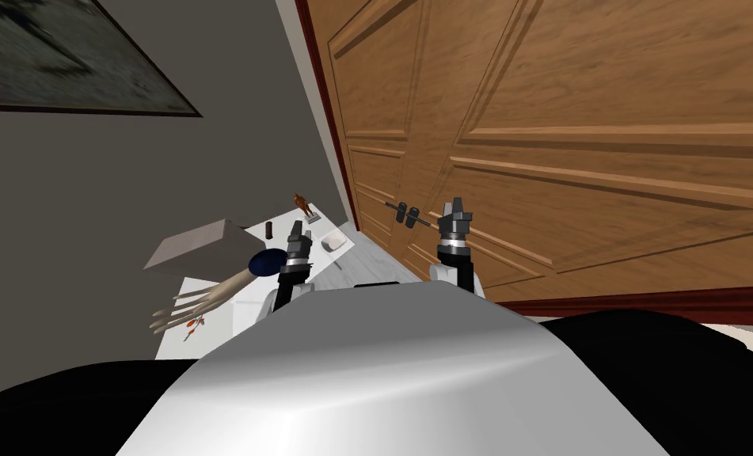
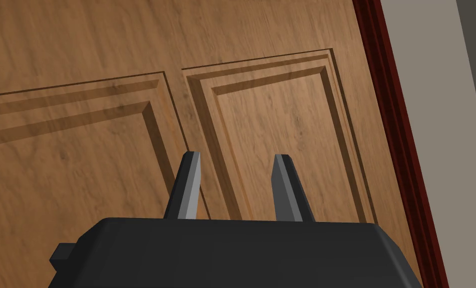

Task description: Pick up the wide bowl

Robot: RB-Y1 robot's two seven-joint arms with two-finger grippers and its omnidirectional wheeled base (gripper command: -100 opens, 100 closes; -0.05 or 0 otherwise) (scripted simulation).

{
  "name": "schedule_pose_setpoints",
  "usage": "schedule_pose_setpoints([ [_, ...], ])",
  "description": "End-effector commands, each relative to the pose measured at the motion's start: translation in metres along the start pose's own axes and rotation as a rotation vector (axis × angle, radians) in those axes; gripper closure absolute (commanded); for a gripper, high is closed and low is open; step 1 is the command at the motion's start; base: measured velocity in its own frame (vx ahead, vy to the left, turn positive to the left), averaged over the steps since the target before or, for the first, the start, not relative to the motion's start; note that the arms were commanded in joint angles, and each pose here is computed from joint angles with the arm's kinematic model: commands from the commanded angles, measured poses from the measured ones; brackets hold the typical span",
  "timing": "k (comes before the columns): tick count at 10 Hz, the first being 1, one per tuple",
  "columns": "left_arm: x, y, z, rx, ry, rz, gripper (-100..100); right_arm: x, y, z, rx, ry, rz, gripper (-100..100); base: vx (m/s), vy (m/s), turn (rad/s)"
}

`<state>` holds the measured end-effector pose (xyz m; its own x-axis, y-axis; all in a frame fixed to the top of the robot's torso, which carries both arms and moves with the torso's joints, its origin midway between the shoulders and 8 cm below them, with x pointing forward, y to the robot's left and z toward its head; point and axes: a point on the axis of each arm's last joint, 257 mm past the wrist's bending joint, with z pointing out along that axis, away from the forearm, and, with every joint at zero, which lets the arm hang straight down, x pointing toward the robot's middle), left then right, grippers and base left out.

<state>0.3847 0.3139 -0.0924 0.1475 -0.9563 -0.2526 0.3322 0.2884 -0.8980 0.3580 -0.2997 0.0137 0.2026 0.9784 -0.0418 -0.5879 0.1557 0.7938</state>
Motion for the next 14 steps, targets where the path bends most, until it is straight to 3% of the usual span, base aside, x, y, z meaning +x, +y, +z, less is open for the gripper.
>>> schedule_pose_setpoints([
  [1, -0.001, 0.016, -0.003, -0.034, 0.003, -0.004, -100, 0.000, 0.000, 0.000, 0.000, 0.000, 0.000, 0, -0.036, -0.029, -0.014],
  [2, -0.002, 0.035, -0.006, -0.082, 0.004, -0.011, -100, 0.000, 0.000, 0.000, 0.000, 0.000, 0.000, 0, -0.039, -0.028, -0.026],
  [3, -0.002, 0.035, -0.006, -0.082, 0.004, -0.011, -100, 0.000, 0.000, 0.000, 0.000, 0.000, 0.000, 0, -0.031, -0.021, -0.014],
  [6, -0.007, 0.093, -0.019, -0.234, -0.005, -0.042, -100, 0.000, 0.000, 0.000, 0.000, 0.000, 0.000, 0, -0.043, -0.041, -0.036],
  [9, -0.009, 0.114, -0.025, -0.290, -0.011, -0.054, -100, 0.000, 0.000, 0.000, 0.000, 0.000, 0.000, 0, -0.025, -0.033, -0.016],
  [11, -0.012, 0.152, -0.039, -0.396, -0.025, -0.079, -100, 0.000, 0.000, 0.000, 0.000, 0.000, 0.000, 0, -0.025, -0.033, -0.019],
  [12, -0.012, 0.153, -0.040, -0.398, -0.025, -0.079, -100, 0.000, 0.000, 0.000, 0.000, 0.000, 0.000, 0, -0.025, -0.037, 0.001],
  [14, -0.015, 0.190, -0.056, -0.503, -0.043, -0.106, -100, 0.000, 0.000, 0.000, 0.000, 0.000, 0.000, 0, -0.008, -0.042, -0.002],
])
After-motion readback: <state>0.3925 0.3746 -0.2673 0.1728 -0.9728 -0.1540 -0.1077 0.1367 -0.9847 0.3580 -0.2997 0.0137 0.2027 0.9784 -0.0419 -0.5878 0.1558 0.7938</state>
